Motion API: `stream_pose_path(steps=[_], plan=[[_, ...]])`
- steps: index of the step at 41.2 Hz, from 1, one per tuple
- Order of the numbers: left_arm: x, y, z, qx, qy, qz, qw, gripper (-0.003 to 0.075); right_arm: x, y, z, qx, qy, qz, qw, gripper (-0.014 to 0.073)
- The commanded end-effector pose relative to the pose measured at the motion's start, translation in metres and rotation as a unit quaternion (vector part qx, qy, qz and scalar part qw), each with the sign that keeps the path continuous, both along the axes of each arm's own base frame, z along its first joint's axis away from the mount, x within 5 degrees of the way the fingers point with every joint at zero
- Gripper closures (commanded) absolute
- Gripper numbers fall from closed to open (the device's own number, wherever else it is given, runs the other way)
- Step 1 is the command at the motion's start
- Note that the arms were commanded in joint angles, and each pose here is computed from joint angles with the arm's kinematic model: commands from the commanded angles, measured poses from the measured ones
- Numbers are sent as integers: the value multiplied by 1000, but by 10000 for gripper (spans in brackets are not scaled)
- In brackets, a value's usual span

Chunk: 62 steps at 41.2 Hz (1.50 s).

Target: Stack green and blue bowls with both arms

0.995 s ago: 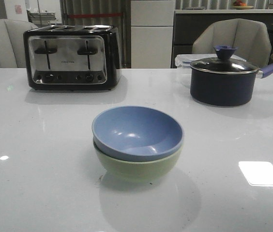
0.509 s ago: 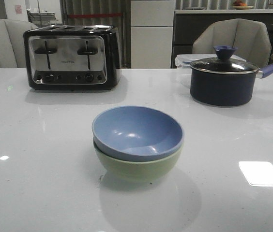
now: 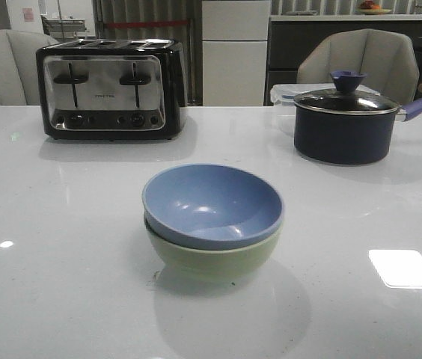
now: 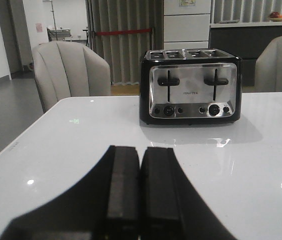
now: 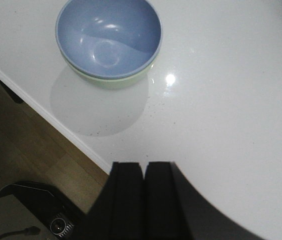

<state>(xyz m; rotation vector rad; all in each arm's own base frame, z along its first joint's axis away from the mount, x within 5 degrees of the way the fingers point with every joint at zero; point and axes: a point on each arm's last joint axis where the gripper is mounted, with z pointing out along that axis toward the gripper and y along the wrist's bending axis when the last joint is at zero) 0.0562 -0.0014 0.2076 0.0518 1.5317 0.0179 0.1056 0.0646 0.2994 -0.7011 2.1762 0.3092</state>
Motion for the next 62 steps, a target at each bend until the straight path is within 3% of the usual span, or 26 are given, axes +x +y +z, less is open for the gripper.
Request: stream_pose_path(steps=[1,35,43,48,54,62], plan=[[-2,1,8,-11,-54,2,998,627,4,1,13,17,-42,-3,999,571],[-2,1,8,-11,-54,2,998,627,3,0,13,18,-43,-3,999,571],[-2,1,8,-11,-53,2,999,627,-11,-16,8,40,-97,-43,994,571],[-2,1,8,-11,-53,2,999,627,-23,-30,-5,72,-178,-88,977,571],[-2,1,8,-11,-53,2,999,627,-37,-45,-30,103,-283,-148,942,571],[-2,1,8,-11,-53,2,999,627,-47,-57,-64,107,-357,-210,904,571]])
